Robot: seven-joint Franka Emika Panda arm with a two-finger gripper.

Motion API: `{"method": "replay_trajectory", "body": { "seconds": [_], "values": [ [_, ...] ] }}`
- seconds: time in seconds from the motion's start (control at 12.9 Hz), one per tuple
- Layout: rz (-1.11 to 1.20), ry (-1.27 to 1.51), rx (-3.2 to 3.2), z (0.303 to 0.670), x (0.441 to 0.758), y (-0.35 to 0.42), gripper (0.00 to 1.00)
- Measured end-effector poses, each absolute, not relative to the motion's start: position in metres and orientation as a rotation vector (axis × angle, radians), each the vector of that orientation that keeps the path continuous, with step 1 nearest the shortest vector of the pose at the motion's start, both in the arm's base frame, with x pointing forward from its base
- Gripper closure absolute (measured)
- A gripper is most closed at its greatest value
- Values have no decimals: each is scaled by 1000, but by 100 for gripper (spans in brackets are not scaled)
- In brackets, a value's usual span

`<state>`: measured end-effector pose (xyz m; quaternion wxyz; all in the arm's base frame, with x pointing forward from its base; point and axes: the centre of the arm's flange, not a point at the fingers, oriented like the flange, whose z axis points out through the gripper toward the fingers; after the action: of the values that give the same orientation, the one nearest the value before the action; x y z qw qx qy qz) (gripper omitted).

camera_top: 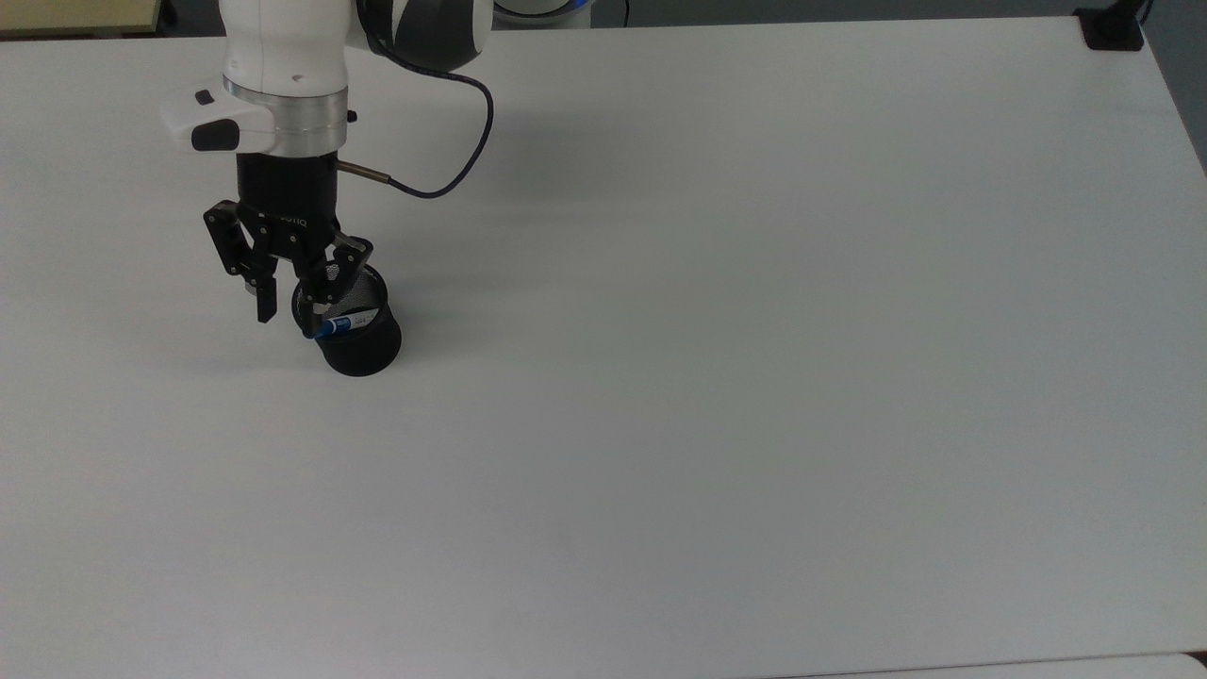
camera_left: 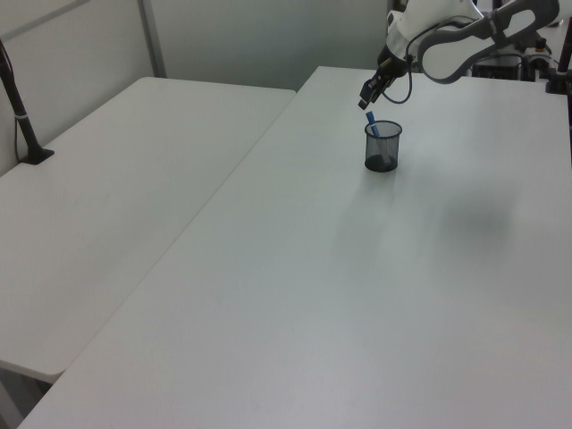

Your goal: Insert the marker

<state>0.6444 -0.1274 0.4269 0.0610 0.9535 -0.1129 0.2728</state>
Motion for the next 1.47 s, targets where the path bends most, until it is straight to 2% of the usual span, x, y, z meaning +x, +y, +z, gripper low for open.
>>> {"method": "replay_trajectory", "body": {
  "seconds": [0.08, 0.23, 0.31, 0.46, 0.54, 0.62, 0.77, 0.93, 1.16, 1.47],
  "values": [
    [825, -342, 2885, 427, 644, -127, 53],
    [826, -341, 2884, 427, 644, -127, 52],
    [829, -341, 2884, 429, 644, -127, 41],
    [804, -340, 2897, 437, 642, -123, 33],
    [722, -328, 2930, 446, 638, -112, 21],
    [615, -303, 2971, 457, 633, -93, 20],
    [320, -222, 3045, 483, 620, -44, 0],
    [91, -174, 3080, 507, 607, -8, 0],
    [-51, -156, 3113, 549, 589, 10, 0],
    [-80, -172, 3107, 551, 586, 4, 0]
  ]
}}
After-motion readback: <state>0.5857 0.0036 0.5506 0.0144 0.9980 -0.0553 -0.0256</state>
